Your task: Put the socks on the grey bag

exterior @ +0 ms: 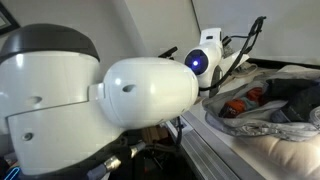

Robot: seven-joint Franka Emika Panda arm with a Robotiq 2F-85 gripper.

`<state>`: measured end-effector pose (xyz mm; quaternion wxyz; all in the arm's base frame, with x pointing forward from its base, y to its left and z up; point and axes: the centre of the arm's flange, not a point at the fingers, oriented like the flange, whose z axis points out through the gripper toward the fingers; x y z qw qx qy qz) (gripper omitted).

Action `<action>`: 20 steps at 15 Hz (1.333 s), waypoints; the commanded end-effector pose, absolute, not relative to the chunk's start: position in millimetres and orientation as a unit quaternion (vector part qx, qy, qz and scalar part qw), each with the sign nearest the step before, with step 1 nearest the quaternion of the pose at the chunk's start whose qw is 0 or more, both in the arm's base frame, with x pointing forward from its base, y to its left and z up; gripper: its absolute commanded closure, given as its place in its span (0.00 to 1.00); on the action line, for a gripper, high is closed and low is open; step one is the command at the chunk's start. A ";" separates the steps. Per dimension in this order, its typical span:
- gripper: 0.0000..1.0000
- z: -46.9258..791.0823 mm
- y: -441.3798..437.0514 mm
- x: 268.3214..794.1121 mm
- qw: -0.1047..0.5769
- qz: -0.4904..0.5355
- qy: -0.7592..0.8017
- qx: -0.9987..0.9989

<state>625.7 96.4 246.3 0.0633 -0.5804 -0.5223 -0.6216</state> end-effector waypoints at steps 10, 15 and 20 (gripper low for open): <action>0.85 247.2 86.2 611.1 0.066 -0.640 -0.517 -0.565; 0.85 247.1 86.3 611.1 0.067 -0.640 -0.517 -0.565; 0.85 247.2 86.3 611.1 0.067 -0.640 -0.517 -0.565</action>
